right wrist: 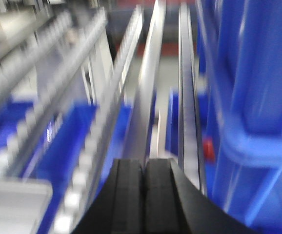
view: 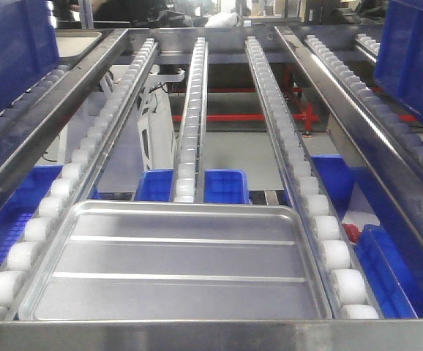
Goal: Grab silver tray and stack on right shelf
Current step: 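Lower both grippers toward the side edges of the silver tray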
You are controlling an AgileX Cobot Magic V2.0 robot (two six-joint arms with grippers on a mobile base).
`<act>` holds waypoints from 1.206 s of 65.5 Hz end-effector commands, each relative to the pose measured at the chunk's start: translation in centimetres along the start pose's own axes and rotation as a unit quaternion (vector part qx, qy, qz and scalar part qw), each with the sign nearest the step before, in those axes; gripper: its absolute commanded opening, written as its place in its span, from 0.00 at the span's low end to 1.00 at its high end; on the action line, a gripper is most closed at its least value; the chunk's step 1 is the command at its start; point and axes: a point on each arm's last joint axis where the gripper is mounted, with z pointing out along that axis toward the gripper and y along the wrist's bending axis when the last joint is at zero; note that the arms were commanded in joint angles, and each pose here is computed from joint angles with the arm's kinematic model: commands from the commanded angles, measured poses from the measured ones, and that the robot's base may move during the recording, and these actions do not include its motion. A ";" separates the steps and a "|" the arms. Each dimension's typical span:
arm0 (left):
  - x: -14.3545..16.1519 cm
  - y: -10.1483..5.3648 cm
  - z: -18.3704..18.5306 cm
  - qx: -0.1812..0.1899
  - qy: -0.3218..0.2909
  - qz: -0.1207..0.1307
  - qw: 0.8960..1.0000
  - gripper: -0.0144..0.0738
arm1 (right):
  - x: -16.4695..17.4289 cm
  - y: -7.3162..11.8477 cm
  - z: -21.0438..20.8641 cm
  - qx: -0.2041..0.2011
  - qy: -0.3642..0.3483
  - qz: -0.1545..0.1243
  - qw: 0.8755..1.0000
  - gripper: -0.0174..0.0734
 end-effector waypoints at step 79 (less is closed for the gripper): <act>-1.6 -6.5 12.1 0.050 0.345 -0.127 0.929 0.06 | -1.4 4.6 12.6 0.027 0.366 0.155 0.917 0.28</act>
